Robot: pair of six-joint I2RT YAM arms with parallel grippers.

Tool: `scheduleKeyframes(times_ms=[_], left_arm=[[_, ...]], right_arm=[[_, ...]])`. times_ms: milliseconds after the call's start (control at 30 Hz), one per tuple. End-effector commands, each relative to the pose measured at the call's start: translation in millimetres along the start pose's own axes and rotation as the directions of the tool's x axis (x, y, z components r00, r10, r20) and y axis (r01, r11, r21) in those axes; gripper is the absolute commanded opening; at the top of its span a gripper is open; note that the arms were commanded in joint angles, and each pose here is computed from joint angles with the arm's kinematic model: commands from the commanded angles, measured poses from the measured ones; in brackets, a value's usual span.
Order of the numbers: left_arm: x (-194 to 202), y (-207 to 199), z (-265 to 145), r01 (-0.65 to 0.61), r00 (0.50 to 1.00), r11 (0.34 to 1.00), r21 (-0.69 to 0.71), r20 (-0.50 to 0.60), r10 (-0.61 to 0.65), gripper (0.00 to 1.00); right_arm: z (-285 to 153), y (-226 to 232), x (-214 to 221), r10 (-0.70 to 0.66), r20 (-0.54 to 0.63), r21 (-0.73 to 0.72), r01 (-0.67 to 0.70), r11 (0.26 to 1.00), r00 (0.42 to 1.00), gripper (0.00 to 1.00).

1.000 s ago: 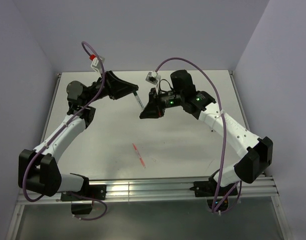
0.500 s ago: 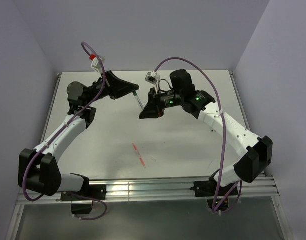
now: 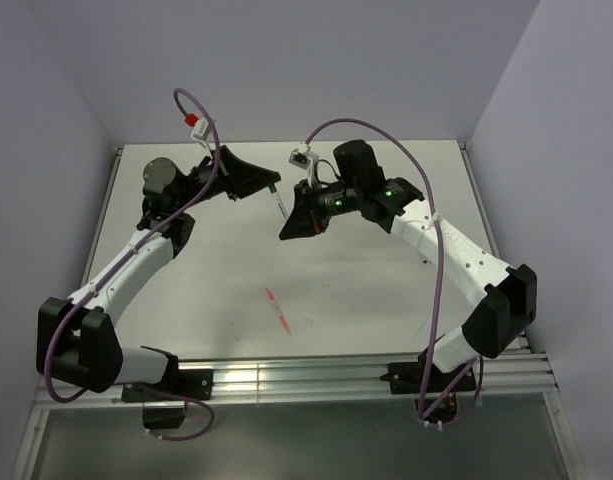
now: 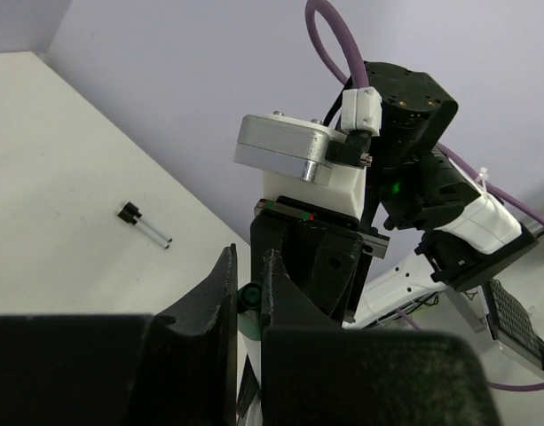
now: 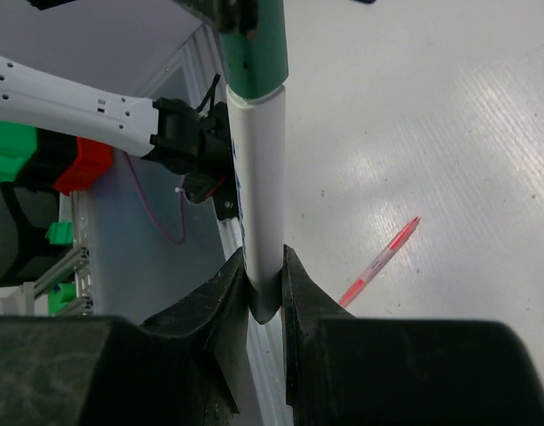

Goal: Insert the pens into the pen caps

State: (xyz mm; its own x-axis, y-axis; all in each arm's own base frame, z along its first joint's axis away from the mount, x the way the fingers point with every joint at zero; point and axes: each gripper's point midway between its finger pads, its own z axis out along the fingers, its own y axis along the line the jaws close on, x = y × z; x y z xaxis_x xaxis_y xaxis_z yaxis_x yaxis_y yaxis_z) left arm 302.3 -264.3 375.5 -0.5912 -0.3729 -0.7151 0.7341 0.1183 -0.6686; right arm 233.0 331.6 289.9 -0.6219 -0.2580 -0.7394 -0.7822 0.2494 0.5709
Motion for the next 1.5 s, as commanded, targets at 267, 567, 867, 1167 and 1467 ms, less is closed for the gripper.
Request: scheduleKeyframes(times_ms=[267,567,867,1167,1467], left_arm=[[65.5,-3.8,2.1,0.057,0.985,0.998,0.017,-0.166,-0.053,0.0],[93.9,-13.0,-7.3,0.117,0.97,0.991,0.057,-0.222,-0.102,0.0],[113.8,-31.0,-15.2,0.144,0.957,0.981,0.131,-0.27,-0.105,0.0],[132.6,-47.2,-29.4,0.128,0.956,0.964,0.235,-0.287,-0.057,0.0],[147.2,-62.8,-33.6,0.172,0.94,0.942,0.287,-0.334,-0.071,0.0]], right_arm=[[-12.7,6.9,-62.9,-0.113,0.159,0.044,0.107,0.993,0.981,0.0],[-20.3,-0.9,-75.9,-0.179,0.186,0.101,0.162,0.982,0.966,0.0],[-25.7,-6.1,-84.6,-0.251,0.198,0.155,0.223,0.962,0.947,0.0],[-30.9,-0.3,-95.9,-0.299,0.21,0.137,0.274,0.952,0.931,0.0],[-29.9,-5.5,-94.1,-0.342,0.197,0.148,0.317,0.937,0.919,0.0]])
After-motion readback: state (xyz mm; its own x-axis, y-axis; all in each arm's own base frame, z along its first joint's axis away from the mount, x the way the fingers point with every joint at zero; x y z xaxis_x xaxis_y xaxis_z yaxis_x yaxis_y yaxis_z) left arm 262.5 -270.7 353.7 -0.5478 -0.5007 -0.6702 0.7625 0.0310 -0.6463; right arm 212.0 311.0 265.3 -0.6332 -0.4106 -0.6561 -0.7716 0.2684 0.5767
